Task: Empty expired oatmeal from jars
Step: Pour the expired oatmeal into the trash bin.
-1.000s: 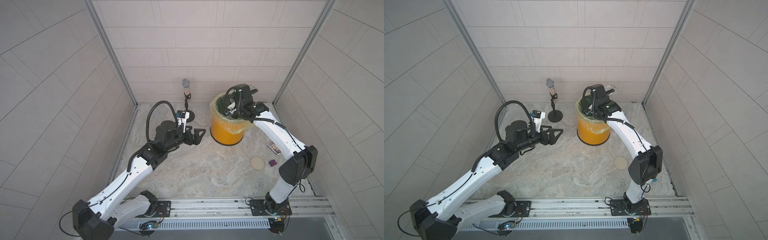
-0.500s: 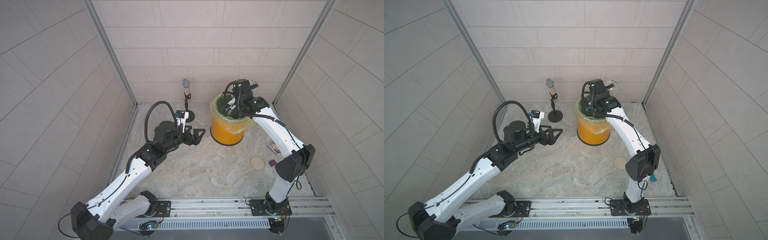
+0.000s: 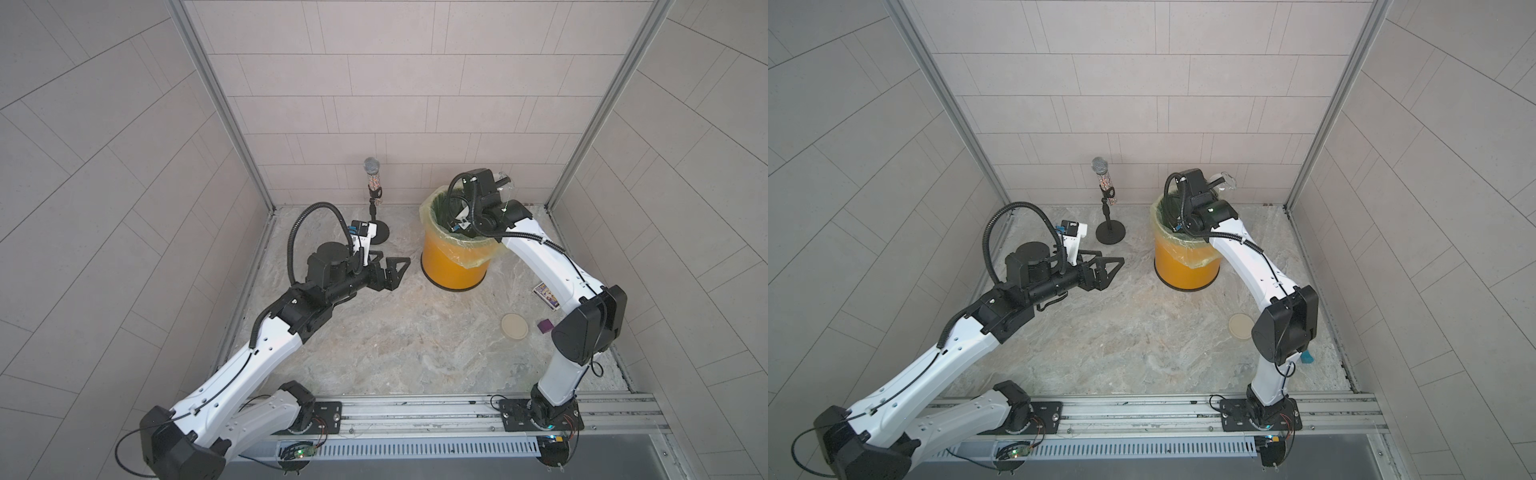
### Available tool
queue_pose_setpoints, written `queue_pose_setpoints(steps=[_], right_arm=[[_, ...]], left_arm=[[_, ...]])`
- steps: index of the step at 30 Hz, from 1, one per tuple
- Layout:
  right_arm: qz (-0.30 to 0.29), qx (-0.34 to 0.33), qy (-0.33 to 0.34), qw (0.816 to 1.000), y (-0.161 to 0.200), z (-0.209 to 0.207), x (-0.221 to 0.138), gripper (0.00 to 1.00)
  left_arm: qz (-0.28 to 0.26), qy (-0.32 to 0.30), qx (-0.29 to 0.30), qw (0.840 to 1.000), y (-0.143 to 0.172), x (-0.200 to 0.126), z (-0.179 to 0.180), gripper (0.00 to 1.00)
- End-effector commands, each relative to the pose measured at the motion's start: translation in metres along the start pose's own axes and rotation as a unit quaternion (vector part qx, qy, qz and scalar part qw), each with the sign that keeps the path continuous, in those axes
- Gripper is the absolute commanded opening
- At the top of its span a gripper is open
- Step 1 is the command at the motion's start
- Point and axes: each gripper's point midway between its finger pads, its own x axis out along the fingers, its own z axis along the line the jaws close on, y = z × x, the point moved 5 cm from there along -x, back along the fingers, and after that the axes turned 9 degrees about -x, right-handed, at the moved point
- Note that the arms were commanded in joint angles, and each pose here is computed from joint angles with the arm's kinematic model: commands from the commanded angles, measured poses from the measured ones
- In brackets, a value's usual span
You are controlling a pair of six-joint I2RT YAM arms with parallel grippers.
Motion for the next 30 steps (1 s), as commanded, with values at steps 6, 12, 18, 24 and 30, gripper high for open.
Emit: queue_pose_setpoints(steps=[6, 12, 18, 24, 30], right_arm=[[0.081, -0.106, -0.055, 0.99, 0.018, 0.008, -0.006, 0.0], [0.077, -0.07, -0.064, 0.993, 0.011, 0.0, -0.027, 0.0], [0.122, -0.099, -0.116, 0.981, 0.019, -0.001, -0.026, 0.0], [0.12, -0.142, -0.116, 0.976, 0.021, -0.002, -0.03, 0.0], [0.108, -0.079, -0.088, 0.987, 0.027, -0.027, -0.039, 0.0]], left_arm=[[-0.016, 0.012, 0.002, 1.0, -0.003, -0.002, -0.001, 1.0], [-0.02, 0.012, 0.002, 1.0, 0.002, -0.003, 0.002, 1.0], [-0.016, 0.019, 0.003, 1.0, 0.001, 0.001, 0.0, 1.0], [-0.02, 0.023, 0.004, 1.0, 0.001, -0.002, -0.001, 1.0], [-0.013, 0.021, 0.01, 1.0, 0.0, -0.004, -0.003, 1.0]])
